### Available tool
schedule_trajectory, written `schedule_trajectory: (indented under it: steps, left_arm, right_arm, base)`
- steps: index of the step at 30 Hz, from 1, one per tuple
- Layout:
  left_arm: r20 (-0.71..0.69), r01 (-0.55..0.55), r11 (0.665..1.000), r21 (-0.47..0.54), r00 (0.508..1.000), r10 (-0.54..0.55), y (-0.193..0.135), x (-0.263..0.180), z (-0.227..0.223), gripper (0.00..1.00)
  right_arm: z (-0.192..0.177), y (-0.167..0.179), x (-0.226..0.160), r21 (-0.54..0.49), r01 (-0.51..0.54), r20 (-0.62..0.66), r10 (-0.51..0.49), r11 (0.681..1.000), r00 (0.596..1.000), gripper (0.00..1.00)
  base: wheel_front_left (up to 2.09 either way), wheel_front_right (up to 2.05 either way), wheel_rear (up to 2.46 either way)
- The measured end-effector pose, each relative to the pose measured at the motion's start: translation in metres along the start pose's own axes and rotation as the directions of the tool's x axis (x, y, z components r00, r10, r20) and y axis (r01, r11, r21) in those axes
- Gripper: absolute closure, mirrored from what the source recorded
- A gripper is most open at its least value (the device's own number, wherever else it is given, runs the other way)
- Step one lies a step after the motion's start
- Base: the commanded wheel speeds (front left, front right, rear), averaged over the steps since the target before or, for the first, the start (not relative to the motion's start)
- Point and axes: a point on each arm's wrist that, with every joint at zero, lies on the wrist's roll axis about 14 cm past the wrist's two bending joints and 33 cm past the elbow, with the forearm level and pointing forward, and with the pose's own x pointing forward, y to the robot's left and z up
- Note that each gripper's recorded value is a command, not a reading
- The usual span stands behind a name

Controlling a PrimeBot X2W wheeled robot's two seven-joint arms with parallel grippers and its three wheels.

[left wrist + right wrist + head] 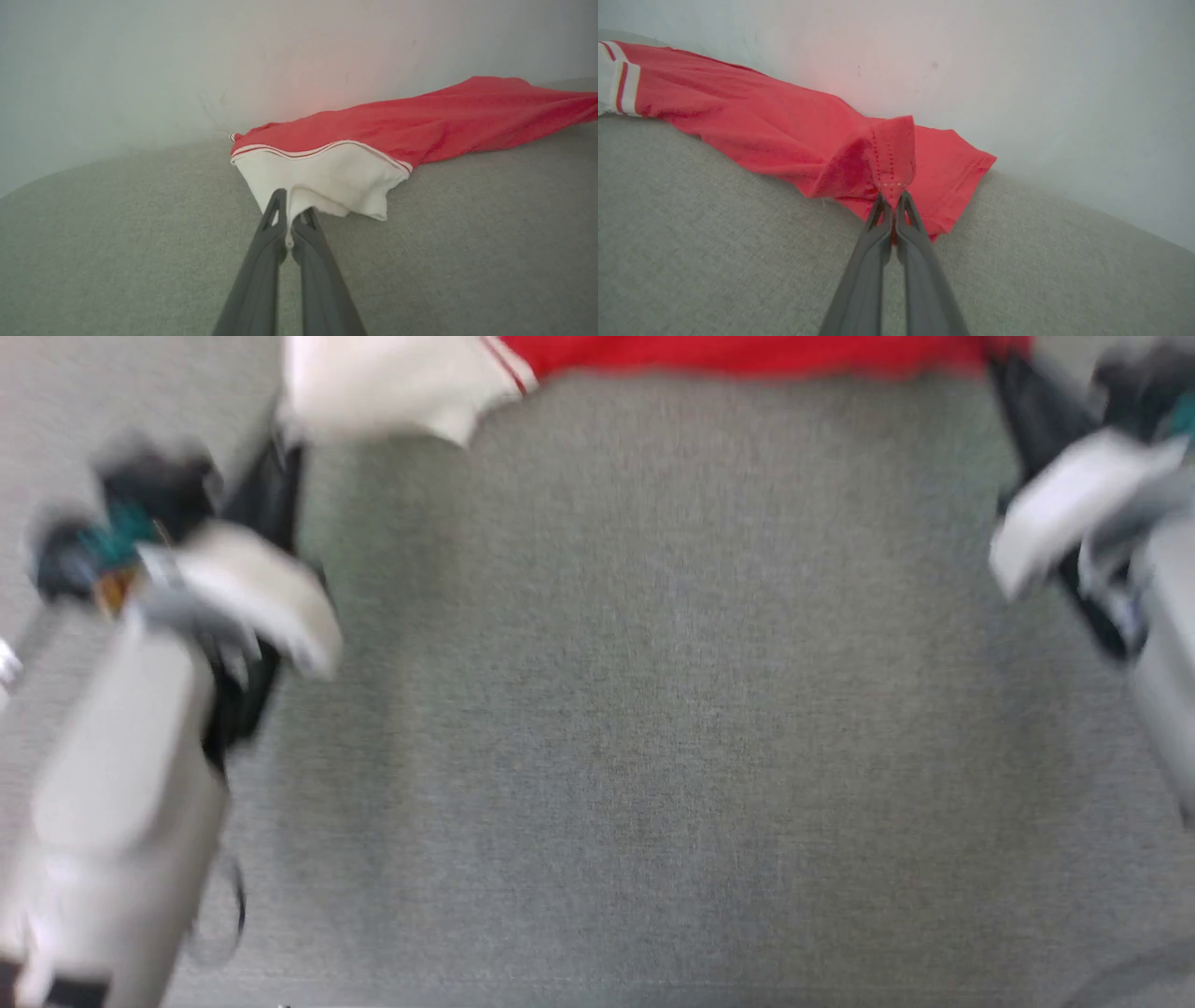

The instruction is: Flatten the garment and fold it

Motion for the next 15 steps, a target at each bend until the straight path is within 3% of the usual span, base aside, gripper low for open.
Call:
schedule_trajectory:
  steps: [9, 15]
  left_arm:
    - [-0.319, -0.007, 0.999, -0.051, 0.948, -0.009, -0.010, -0.122, -0.047, 1.00]
    - [-0.430, -0.010, 0.992, -0.122, 0.902, -0.044, -0.025, -0.190, -0.049, 1.00]
  right_arm:
    - [-0.008, 0.023, -0.080, 0.006, -0.048, -0.054, 0.048, 0.999, 0.997, 1.00]
    - [-0.012, 0.031, -0.129, 0.039, -0.060, -0.110, 0.064, 0.997, 0.992, 1.00]
  base:
    - [0.00, 0.00, 0.00]
    - [0.00, 0.00, 0.00]
